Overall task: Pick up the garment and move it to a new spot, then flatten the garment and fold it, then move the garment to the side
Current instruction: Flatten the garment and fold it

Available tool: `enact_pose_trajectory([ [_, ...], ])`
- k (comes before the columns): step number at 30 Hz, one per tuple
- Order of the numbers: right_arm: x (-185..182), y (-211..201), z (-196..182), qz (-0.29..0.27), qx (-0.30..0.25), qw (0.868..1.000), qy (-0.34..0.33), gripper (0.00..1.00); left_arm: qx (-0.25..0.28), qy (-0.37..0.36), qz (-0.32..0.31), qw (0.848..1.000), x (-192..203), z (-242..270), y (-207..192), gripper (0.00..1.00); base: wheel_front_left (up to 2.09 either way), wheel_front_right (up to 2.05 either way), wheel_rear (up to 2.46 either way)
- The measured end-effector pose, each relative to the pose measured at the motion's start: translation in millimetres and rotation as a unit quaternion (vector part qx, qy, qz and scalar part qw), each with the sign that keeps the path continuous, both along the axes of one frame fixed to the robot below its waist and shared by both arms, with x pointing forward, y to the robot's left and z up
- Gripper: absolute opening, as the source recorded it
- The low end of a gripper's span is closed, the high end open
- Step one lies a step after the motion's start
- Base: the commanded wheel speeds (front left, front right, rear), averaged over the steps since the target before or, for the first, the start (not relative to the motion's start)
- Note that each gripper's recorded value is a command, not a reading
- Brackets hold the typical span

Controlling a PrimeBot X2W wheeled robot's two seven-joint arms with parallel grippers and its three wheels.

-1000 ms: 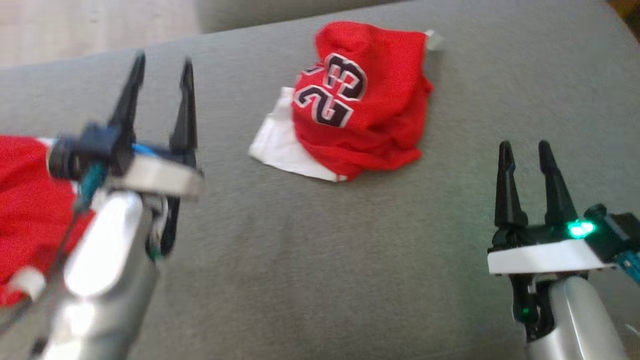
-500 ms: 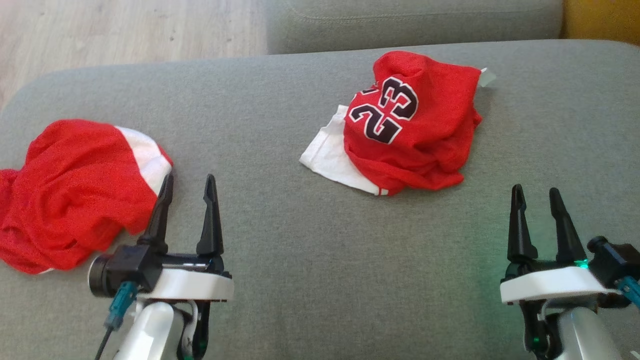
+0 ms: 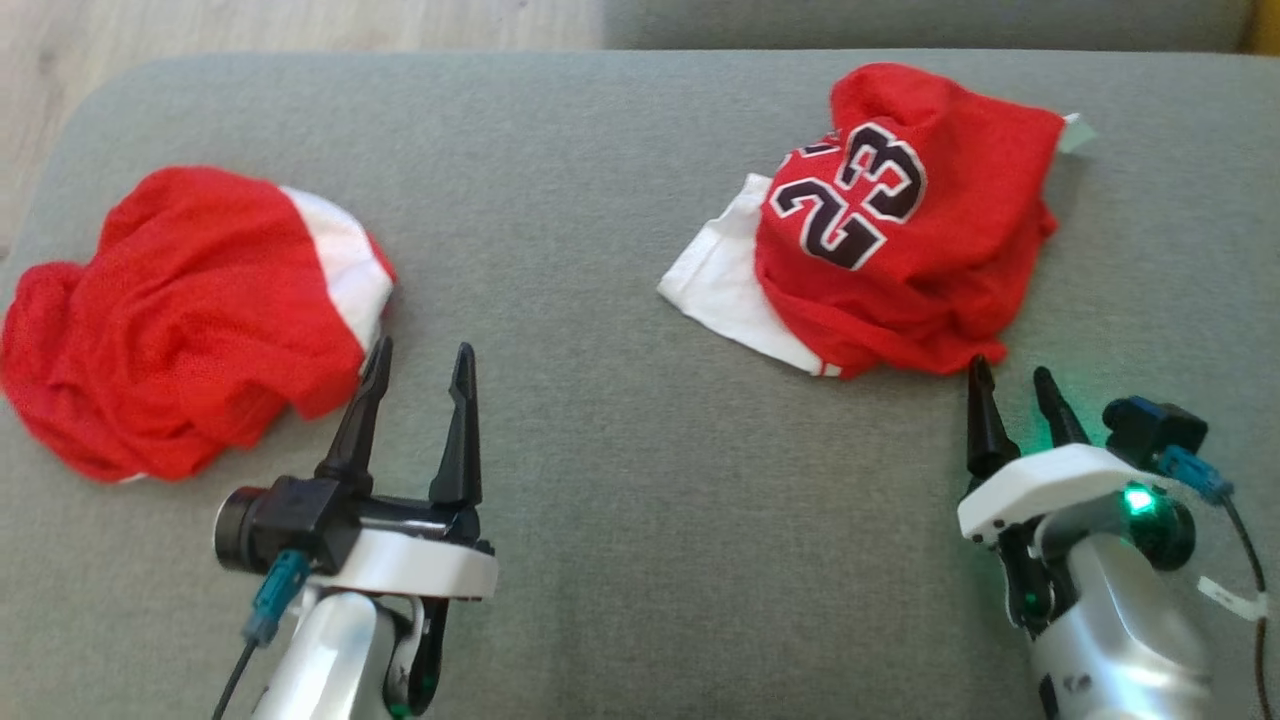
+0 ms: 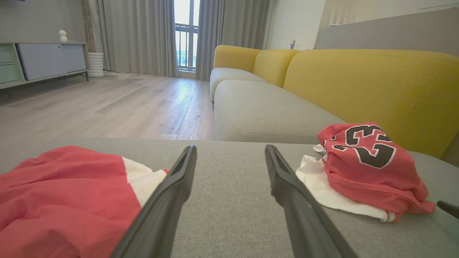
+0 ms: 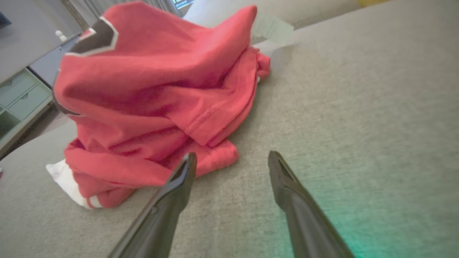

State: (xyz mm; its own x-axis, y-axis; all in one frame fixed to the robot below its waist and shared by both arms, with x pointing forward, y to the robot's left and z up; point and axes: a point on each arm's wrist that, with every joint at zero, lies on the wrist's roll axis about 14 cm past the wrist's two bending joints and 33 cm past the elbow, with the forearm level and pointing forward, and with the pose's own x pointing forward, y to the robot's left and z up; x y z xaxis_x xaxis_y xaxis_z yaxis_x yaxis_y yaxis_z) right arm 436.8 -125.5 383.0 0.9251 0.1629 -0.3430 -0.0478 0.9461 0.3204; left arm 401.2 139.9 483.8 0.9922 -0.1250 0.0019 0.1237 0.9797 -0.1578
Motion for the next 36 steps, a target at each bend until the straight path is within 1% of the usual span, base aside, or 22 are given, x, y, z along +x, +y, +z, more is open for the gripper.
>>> enact_pose_trajectory([
  [3, 4, 9, -12, 0.006, 0.009, 1.000, 0.025, 1.00, 0.001, 0.002, 0.006, 1.000, 0, -1, 4, 1.00, 0.00, 0.00, 0.00],
  [8, 18, 23, -14, 0.026, 0.003, 0.999, 0.029, 1.00, 0.001, 0.008, 0.022, 1.000, -2, -5, 14, 1.00, 0.00, 0.00, 0.00],
  [9, 20, 25, -14, 0.029, 0.003, 0.999, 0.029, 0.74, 0.001, 0.008, 0.024, 1.000, -1, -5, 15, 1.00, 0.00, 0.00, 0.00],
  [10, 20, 26, -14, 0.031, 0.003, 0.999, 0.029, 0.28, 0.002, 0.008, 0.024, 1.000, -1, -5, 15, 1.00, 0.00, 0.00, 0.00],
  [11, 21, 27, -14, 0.032, 0.004, 0.999, 0.031, 0.00, 0.002, 0.008, 0.022, 1.000, -1, -5, 15, 1.00, 0.00, 0.00, 0.00],
  [16, 19, 21, -14, 0.026, -0.003, 0.999, 0.030, 0.00, 0.001, 0.006, 0.021, 1.000, 1, -5, 12, 1.00, 0.00, 0.00, 0.00],
  [19, 20, 2, -10, -0.007, -0.003, 1.000, 0.025, 0.00, -0.001, 0.006, 0.018, 1.000, 4, -5, 10, 1.00, 0.00, 0.00, 0.00],
  [22, 27, -38, 11, -0.064, -0.016, 0.998, -0.015, 0.00, -0.002, 0.002, 0.004, 1.000, 7, -3, 1, 1.00, 0.00, 0.00, 0.00],
  [25, 21, -90, 31, -0.125, -0.056, 0.989, -0.050, 0.00, -0.005, -0.004, -0.008, 1.000, 10, 1, -7, 1.00, 0.00, 0.00, 0.00],
  [30, -15, -169, 45, -0.218, -0.123, 0.966, -0.065, 0.00, -0.010, -0.012, -0.025, 1.000, 13, 6, -20, 1.00, 0.00, 0.00, 0.00],
  [33, -25, -195, 59, -0.253, -0.146, 0.953, -0.077, 0.00, -0.013, -0.016, -0.032, 0.999, 14, 9, -26, 1.00, 0.00, 0.00, 0.00],
  [36, -32, -209, 61, -0.272, -0.150, 0.948, -0.070, 0.00, -0.013, -0.017, -0.035, 0.999, 14, 10, -27, 1.00, 0.00, 0.00, 0.00],
])
